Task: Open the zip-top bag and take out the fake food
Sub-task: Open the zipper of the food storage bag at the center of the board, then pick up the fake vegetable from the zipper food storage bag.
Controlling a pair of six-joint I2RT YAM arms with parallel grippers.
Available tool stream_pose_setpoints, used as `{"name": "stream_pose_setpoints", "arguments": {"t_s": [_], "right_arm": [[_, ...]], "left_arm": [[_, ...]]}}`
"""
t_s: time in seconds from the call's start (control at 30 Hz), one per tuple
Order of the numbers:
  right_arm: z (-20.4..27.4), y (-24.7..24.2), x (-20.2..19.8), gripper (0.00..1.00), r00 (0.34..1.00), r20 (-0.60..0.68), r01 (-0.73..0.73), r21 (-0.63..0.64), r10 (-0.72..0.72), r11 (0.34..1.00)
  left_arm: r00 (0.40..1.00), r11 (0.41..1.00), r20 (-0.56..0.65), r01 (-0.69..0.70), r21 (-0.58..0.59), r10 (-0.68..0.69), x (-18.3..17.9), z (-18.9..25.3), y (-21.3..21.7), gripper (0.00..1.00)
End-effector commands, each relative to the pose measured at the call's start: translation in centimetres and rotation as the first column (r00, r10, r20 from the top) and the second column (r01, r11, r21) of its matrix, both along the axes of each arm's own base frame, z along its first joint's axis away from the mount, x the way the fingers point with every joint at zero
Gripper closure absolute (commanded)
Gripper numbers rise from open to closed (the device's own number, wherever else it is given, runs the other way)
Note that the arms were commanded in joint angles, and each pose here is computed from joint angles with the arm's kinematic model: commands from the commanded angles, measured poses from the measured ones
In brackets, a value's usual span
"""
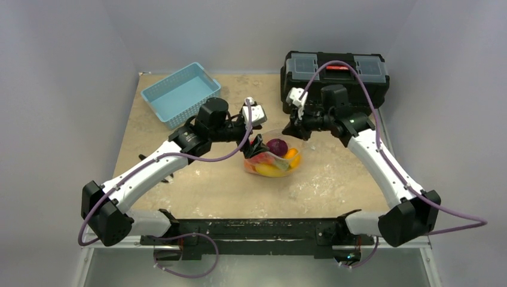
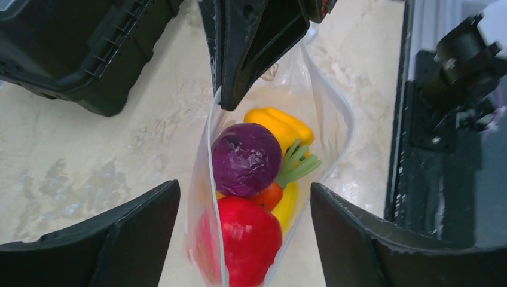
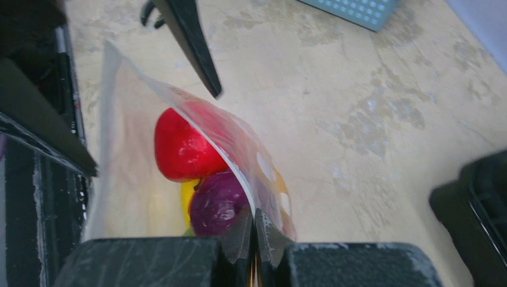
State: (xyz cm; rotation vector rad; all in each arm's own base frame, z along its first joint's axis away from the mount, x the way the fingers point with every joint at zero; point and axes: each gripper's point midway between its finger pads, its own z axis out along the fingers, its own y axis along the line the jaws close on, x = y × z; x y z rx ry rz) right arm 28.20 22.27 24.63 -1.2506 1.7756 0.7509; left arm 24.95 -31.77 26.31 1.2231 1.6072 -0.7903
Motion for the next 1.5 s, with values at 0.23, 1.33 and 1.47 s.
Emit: {"name": "stream_pose_setpoints", "arguments": {"t_s": [0.23,1.33,1.47], "right_arm": [[3.1,-5.3,2.1,1.00,0.957,0.129,0.238,0.148,-0.258,0.960],[4.6,-13.5,3.4,1.00,0.667,-0.020,0.634,0.540,-0.745,0.553],[4.5,-12.4,2.3,1.00,0.714,-0.015,0.586,0.560,-0.700,0.586]], "left_arm": [[0.944,0.897,-0.295,-0.254,-0.361,0.148,-0.5,6.7,-0.1,0.08],[0.721,0.769,-0.622,-0.572,-0.285,0.306,-5.0,2.9,-4.5,0.06],[0.765,0.802,-0.537,-0.545,-0.246,0.356,-4.7,3.3,-5.8,0.07]]}}
